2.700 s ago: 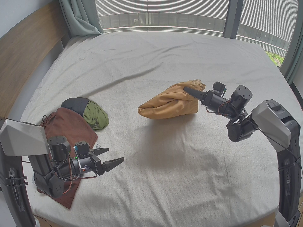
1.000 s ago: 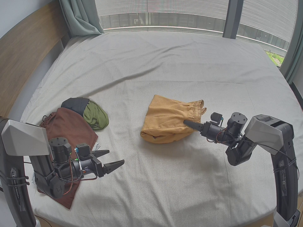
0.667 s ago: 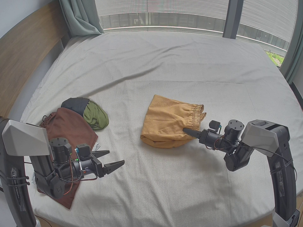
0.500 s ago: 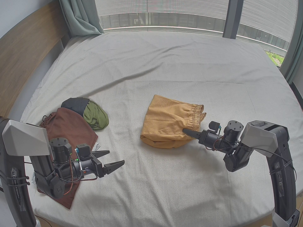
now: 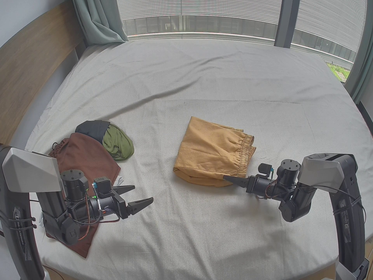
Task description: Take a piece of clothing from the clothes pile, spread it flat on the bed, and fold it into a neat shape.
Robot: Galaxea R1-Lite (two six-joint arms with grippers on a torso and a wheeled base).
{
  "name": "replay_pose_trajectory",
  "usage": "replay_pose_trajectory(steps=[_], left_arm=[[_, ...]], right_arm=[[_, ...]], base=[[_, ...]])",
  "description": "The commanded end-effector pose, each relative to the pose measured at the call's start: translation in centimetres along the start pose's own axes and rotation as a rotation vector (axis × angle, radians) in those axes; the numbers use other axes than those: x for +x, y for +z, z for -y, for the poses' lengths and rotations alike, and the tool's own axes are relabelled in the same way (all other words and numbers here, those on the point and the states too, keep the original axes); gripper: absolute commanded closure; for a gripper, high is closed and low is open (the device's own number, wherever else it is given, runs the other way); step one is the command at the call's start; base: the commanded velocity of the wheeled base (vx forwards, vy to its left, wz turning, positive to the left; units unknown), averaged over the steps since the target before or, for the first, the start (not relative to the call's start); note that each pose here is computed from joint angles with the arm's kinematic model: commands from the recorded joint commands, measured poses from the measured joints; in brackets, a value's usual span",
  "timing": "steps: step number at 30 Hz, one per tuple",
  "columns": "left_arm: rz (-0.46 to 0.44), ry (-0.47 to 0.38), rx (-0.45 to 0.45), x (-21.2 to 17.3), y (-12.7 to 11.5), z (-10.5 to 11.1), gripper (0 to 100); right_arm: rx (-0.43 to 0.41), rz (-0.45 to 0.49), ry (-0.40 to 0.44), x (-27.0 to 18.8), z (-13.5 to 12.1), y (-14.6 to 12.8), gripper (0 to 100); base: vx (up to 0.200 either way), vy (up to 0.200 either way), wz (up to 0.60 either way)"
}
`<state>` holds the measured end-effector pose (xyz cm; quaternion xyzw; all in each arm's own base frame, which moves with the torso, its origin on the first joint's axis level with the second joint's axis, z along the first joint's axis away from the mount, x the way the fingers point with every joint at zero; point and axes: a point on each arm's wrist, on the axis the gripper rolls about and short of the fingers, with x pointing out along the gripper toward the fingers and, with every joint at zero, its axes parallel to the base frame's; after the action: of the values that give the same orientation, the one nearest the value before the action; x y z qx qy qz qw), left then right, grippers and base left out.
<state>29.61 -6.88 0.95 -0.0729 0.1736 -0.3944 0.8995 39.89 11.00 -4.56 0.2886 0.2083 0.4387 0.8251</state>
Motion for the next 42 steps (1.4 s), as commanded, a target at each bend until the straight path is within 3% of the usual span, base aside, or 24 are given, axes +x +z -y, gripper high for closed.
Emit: replay_pose_trajectory(steps=[1,9,16,20,25,31,35,42], left_arm=[[0.004,0.000,0.002,0.0,0.1,0.0,0],[0.006,0.002,0.004,0.0,0.1,0.0,0],[0.011,0.003,0.006,0.0,0.3,-0.1,0],[0.013,0.002,0.008,0.0,0.3,-0.1,0],[0.013,0.002,0.008,0.0,0.3,-0.1,0],[0.014,0.005,0.007,0.0,0.3,-0.2,0],[0.012,0.003,0.007,0.1,0.3,-0.2,0],[0.010,0.004,0.006,0.1,0.2,-0.2,0]], right_arm=[[-0.007,-0.061,-0.018,-1.3,-1.9,-1.4,0],[-0.044,-0.144,0.009,-2.4,-6.0,-2.8,0],[-0.100,-0.108,0.115,-2.4,-11.3,-0.2,0],[-0.084,-0.053,0.158,-1.8,-12.6,2.0,0],[-0.088,0.038,0.188,-0.8,-12.2,5.2,0],[-0.079,0.084,0.175,0.0,-10.0,6.6,0],[-0.076,0.092,0.169,0.4,-9.0,6.7,0],[-0.031,0.073,0.121,1.5,-4.9,4.8,0]], base=[[0.000,0.000,0.00],[0.000,0.000,0.00],[0.000,0.000,0.00],[0.000,0.000,0.00],[0.000,0.000,0.00],[0.000,0.000,0.00],[0.000,0.000,0.00],[0.000,0.000,0.00]])
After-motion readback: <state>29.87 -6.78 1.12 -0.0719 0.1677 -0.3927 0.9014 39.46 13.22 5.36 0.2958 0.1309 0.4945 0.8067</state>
